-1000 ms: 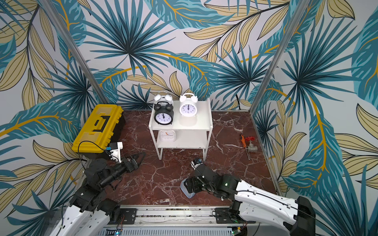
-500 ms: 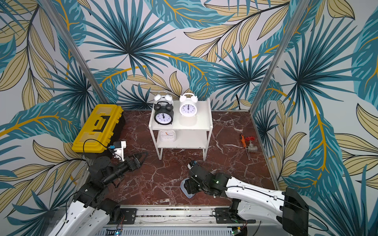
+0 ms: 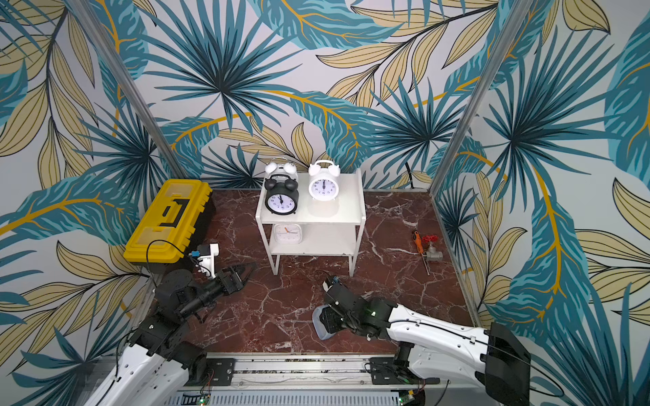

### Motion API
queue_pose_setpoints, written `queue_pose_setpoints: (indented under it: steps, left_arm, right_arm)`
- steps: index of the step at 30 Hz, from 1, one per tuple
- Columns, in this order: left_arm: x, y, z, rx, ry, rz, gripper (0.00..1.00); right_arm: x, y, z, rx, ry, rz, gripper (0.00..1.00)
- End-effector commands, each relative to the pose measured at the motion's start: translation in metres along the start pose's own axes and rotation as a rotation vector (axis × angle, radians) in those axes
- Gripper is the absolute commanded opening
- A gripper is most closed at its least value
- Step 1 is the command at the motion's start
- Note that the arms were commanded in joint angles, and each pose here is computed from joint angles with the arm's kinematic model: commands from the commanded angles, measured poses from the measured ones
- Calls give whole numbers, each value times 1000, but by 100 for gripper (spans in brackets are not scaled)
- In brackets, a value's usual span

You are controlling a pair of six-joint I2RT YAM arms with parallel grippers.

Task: Place the alarm clocks on the shelf by style
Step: Pick up the alarm from the center of the board.

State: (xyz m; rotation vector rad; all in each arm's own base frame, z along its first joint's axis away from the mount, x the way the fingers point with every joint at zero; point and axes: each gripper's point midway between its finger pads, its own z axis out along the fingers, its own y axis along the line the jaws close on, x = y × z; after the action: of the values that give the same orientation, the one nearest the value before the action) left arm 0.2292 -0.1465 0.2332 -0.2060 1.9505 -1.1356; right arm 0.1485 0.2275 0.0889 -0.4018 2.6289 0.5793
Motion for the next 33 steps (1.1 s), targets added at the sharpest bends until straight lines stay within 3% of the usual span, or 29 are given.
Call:
queue_pose_setpoints:
  steps: [1, 15, 22, 28, 33]
  left_arm:
    - [1, 5, 2, -3, -5, 1, 95]
    - [19, 3, 10, 44, 90, -20, 95]
    - [37, -26, 23, 244, 217, -76, 95]
    - [61, -43, 33, 321, 311, -47, 98]
    - [60, -61, 31, 417, 322, -46, 100]
  right_arm:
    - [-7, -3, -8, 7, -58, 2, 21]
    - [-87, 64, -83, -479, -505, 81, 20]
    - [-110, 71, -87, -652, -499, 144, 19]
    - [-125, 77, -87, -742, -483, 153, 19]
    - [-128, 90, -98, -884, -459, 138, 20]
